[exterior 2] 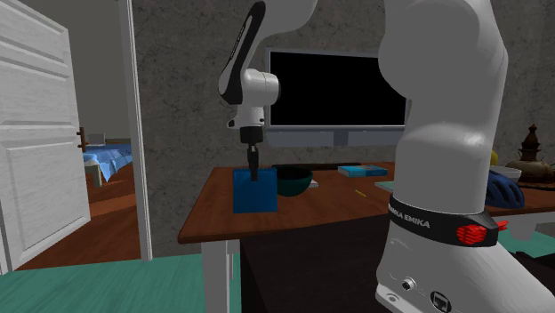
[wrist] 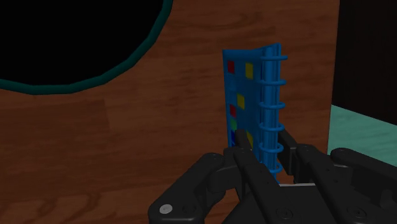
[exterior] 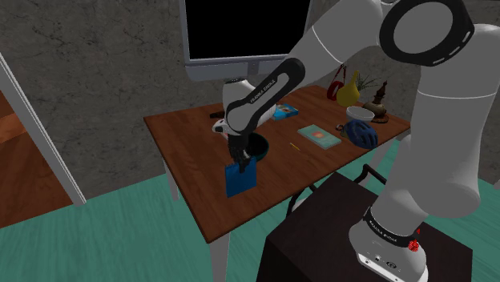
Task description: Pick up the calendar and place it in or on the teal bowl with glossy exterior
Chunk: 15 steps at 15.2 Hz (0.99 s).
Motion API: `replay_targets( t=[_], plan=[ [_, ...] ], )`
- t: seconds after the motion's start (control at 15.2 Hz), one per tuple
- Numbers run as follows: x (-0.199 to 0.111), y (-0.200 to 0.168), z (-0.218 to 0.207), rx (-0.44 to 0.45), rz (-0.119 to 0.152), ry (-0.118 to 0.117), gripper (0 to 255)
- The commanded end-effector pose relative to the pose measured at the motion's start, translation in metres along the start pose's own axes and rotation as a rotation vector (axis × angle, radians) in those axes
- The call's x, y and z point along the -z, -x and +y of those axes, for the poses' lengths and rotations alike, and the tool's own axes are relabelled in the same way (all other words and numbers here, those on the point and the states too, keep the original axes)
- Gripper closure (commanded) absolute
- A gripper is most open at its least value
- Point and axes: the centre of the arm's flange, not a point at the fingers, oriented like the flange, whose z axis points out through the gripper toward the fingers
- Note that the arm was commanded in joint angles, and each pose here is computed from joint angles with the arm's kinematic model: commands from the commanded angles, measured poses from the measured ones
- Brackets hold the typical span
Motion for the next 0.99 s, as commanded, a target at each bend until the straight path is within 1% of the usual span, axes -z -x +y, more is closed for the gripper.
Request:
replay_targets(
  t=[0.0,0.2,0.92],
  plan=[
    [0.000,0.001,0.001,-0.001,-0.001,0.001,255],
    [0.000,0.001,0.001,-0.001,-0.001,0.001,255],
    [0.057,0.003,-0.007,-0.001,-0.001,0.001,255]
  ],
)
